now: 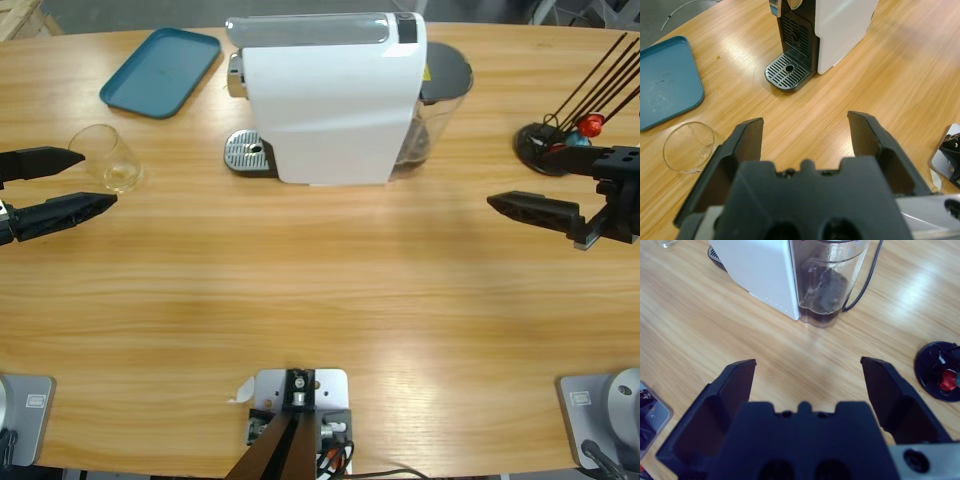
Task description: Pour coffee
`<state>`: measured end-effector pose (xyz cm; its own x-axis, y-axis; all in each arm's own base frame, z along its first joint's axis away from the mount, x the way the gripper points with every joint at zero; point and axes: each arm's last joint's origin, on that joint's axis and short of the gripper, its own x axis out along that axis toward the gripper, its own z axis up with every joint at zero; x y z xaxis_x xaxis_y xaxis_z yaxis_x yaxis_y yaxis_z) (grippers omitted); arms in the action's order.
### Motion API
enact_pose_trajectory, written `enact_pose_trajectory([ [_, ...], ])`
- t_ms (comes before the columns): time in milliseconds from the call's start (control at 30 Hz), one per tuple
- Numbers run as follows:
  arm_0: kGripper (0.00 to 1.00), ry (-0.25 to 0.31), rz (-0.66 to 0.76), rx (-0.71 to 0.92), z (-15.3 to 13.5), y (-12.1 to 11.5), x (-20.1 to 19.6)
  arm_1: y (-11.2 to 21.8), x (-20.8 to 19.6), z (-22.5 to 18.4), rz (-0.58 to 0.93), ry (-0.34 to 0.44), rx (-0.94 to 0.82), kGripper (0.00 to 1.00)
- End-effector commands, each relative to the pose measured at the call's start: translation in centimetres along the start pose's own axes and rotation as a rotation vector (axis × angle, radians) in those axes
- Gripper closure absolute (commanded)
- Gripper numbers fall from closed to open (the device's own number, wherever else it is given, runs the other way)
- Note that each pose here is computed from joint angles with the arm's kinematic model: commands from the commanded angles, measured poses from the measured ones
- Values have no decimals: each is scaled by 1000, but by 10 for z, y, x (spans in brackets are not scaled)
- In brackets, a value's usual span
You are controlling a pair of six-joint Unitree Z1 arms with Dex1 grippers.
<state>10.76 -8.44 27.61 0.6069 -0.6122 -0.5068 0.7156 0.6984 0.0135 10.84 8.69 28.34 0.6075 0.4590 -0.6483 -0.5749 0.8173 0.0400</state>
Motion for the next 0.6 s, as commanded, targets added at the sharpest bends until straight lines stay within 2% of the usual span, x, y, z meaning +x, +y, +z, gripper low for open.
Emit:
enact_pose_trajectory([
  [33, 276, 38, -23, -14, -10, -2, 6, 0, 3, -10, -16, 29, 3, 69],
  [433, 271, 34, -25, -34, -7, -1, 6, 0, 2, -10, -16, 28, 3, 73],
  [600, 271, -32, -191, -205, 31, -5, 7, 0, 4, -9, -16, 33, 3, 78],
])
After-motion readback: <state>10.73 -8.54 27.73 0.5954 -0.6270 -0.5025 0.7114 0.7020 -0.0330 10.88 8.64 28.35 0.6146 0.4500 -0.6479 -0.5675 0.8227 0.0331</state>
